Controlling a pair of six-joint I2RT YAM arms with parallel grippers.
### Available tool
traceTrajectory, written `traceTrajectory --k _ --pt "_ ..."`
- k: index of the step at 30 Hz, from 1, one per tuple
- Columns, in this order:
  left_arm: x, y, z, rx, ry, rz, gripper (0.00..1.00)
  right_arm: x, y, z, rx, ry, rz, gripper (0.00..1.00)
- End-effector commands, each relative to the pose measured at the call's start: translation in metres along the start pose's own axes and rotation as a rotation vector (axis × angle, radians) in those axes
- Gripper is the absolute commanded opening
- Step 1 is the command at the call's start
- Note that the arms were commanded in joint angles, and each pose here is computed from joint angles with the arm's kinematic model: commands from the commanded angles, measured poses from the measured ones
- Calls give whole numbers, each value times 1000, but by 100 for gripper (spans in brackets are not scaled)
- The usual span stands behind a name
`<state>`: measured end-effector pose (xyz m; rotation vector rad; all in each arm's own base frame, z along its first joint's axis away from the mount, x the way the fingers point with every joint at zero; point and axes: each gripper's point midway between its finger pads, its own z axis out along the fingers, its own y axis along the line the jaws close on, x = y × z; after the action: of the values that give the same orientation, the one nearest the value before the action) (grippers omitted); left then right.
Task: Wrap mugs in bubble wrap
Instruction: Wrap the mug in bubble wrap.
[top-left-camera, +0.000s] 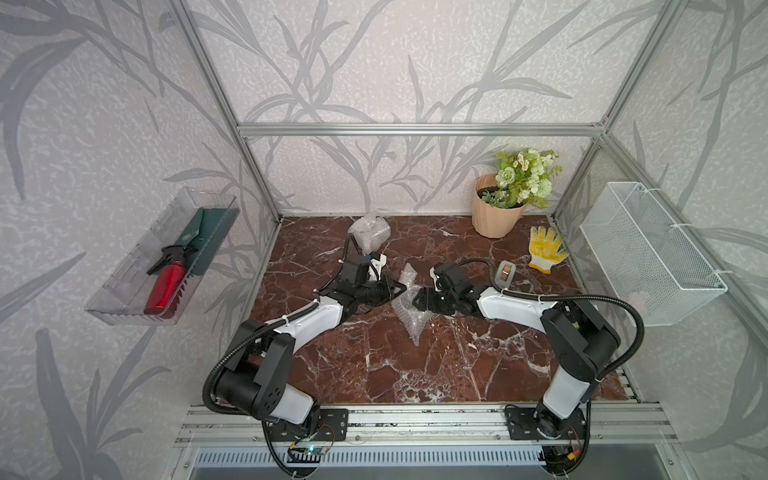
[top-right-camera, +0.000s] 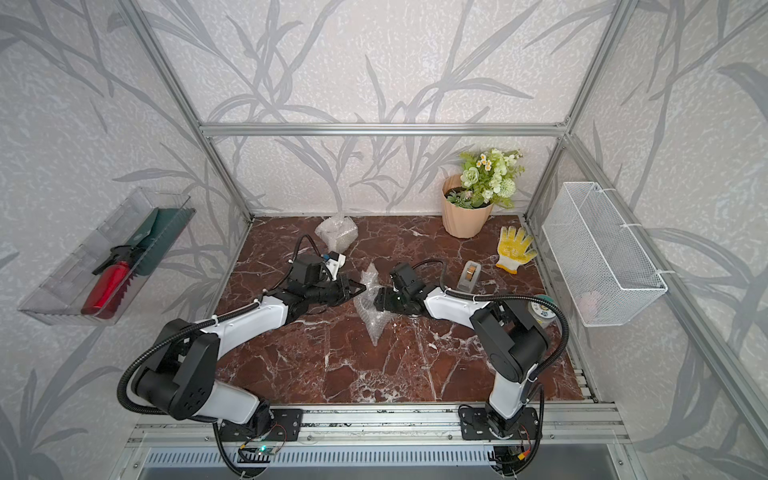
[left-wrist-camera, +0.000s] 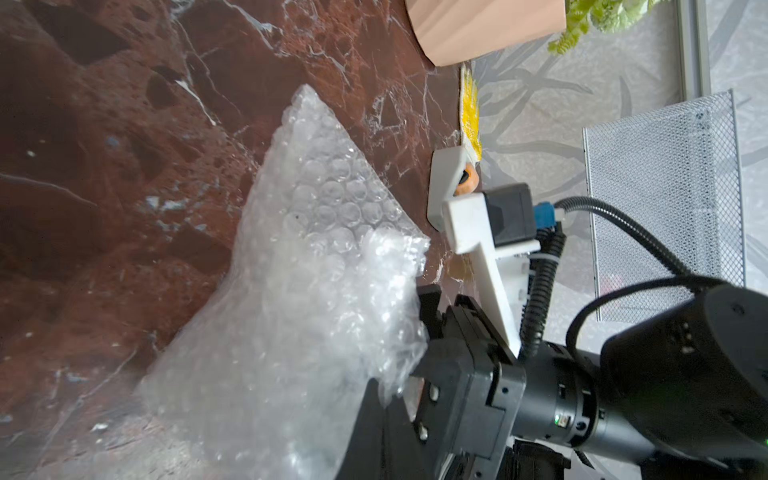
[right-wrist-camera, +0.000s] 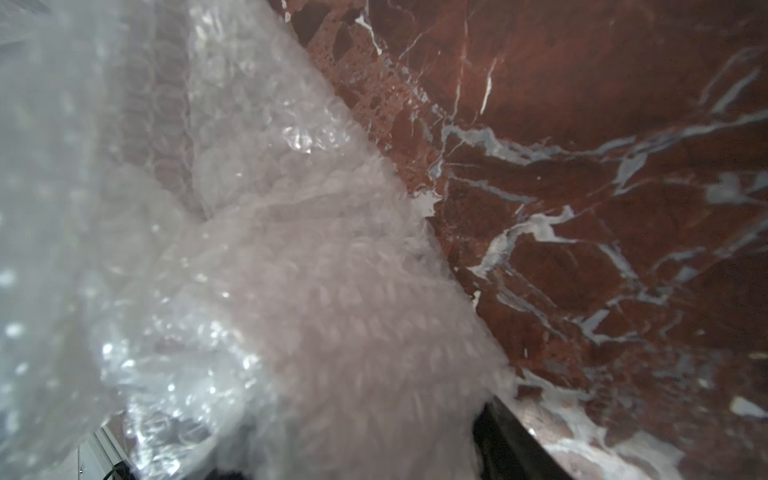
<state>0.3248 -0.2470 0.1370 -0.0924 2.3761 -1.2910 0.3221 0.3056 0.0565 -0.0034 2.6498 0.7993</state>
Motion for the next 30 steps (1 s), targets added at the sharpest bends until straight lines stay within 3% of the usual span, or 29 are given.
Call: traceTrajectory --k 1,7,13,20,30 --pt "16 -16 0 61 42 54 0 21 -26 10 94 80 0 69" --pt "48 -7 7 34 159 88 0 21 -26 11 96 81 7 69" --pt "76 26 10 -120 272 113 0 19 -25 9 93 75 2 69" --pt "91 58 13 -230 327 81 0 7 -7 -6 42 35 -38 69" --pt "93 64 15 -263 356 79 0 -31 19 -65 -11 -185 -45 75"
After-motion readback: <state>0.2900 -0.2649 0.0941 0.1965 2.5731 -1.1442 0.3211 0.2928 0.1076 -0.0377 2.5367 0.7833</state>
